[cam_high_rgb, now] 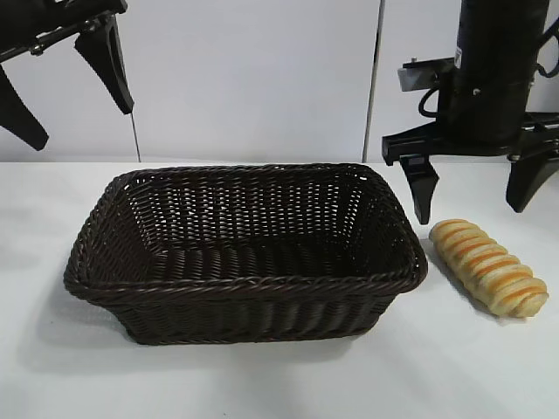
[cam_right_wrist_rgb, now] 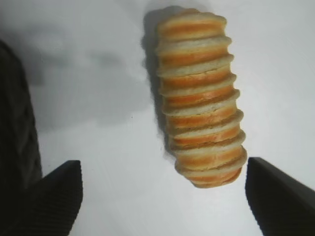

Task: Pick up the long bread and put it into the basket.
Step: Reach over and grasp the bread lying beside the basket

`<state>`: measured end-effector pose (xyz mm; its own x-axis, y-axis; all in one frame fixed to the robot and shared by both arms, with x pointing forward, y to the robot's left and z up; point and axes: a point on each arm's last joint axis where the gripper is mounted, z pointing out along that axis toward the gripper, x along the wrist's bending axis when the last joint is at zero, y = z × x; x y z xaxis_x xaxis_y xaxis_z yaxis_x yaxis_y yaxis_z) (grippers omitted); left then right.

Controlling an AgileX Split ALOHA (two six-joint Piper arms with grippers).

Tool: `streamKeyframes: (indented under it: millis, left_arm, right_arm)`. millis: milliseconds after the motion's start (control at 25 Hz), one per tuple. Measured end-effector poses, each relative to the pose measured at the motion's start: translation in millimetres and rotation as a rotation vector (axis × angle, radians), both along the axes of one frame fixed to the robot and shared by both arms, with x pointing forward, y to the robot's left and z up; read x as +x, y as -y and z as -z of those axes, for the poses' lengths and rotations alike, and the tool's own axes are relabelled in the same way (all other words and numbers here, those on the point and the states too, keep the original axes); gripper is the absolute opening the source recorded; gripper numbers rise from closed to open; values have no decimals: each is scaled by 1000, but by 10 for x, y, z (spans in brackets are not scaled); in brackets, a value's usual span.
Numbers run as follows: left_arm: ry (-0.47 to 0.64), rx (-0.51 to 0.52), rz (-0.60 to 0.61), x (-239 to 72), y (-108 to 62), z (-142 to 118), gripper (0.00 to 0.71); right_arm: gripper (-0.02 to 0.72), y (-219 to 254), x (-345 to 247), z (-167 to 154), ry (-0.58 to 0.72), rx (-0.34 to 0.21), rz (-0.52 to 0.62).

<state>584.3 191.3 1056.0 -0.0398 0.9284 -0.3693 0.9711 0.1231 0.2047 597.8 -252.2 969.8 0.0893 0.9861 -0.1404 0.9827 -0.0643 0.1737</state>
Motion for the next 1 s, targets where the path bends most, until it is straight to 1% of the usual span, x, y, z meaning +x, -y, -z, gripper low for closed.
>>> streamKeyframes:
  millis: [120,200,320,520,560,600,640,680,720,800,840,880,1000]
  left_arm:
    - [2,0,-1,2,0,-1,598]
    - [5,-1,-2,5,0,-1,598]
    - [11,-2,-4,10,1,-3,598]
    - [11,-2,-4,10,1,-3,598]
    - [11,-2,-4,10,1,-3,598]
    - [11,-2,-4,10,1,-3,598]
    - [12,-2,-4,11,1,-3,598]
    - [13,-2,-4,12,1,-3,598]
    - [13,-2,-5,12,1,-4,598]
    - [16,-3,-5,15,1,-4,598]
    - [17,-3,-6,16,1,-5,598]
    - [17,-3,-6,16,1,-5,598]
    - [17,-3,-6,16,1,-5,598]
  right_arm:
    - [645,143,47,8,18,75,17]
    - [645,148,69,38,21,104,3]
    - [645,131,109,172,2,117,-6]
    - [645,122,183,425,-18,115,-18]
    - [629,122,192,474,-24,114,-19]
    - [590,121,196,508,-31,113,-19]
    - [528,118,201,536,-35,115,-17]
    - [433,117,204,551,-36,117,-16]
    - [321,108,205,554,-35,118,-18]
    - [172,107,206,559,-35,118,-18]
    - [120,107,206,559,-35,118,-18]
    - [104,108,205,559,-37,118,-18]
    - [105,108,198,560,-45,117,-17]
